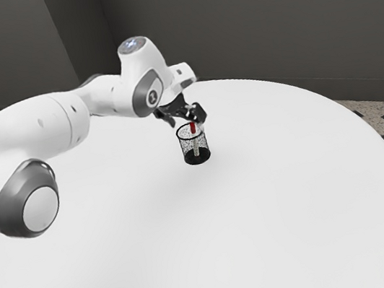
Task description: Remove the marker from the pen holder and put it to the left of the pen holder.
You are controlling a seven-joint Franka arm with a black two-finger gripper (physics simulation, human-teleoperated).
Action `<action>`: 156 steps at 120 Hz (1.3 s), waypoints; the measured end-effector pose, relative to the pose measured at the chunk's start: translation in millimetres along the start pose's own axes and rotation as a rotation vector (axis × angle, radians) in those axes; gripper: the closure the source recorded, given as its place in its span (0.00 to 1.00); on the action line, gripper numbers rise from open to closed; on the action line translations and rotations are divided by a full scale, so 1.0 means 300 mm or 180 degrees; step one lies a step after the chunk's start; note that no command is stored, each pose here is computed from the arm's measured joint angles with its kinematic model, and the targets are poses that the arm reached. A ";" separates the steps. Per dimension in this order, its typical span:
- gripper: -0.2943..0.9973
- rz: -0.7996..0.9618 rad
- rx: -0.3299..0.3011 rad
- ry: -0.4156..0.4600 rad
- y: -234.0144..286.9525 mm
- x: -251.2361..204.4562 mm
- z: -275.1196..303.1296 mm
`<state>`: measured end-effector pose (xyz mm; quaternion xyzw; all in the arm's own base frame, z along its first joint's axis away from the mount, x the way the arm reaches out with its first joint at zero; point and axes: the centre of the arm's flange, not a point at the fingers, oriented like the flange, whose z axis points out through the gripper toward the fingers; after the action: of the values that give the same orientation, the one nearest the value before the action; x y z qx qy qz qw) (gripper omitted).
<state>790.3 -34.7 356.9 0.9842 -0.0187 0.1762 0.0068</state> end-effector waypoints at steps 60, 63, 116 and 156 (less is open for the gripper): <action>0.49 0.0024 -0.0022 0.0068 0.022 -0.006 0.000; 0.52 0.0027 -0.0022 0.0070 0.023 -0.005 -0.001; 0.81 -0.0031 -0.0008 0.0058 0.024 -0.015 -0.010; 0.84 -0.0188 0.0052 0.0022 -0.028 -0.079 -0.175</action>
<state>750.2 -24.5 397.9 0.9837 0.0119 0.1795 0.0041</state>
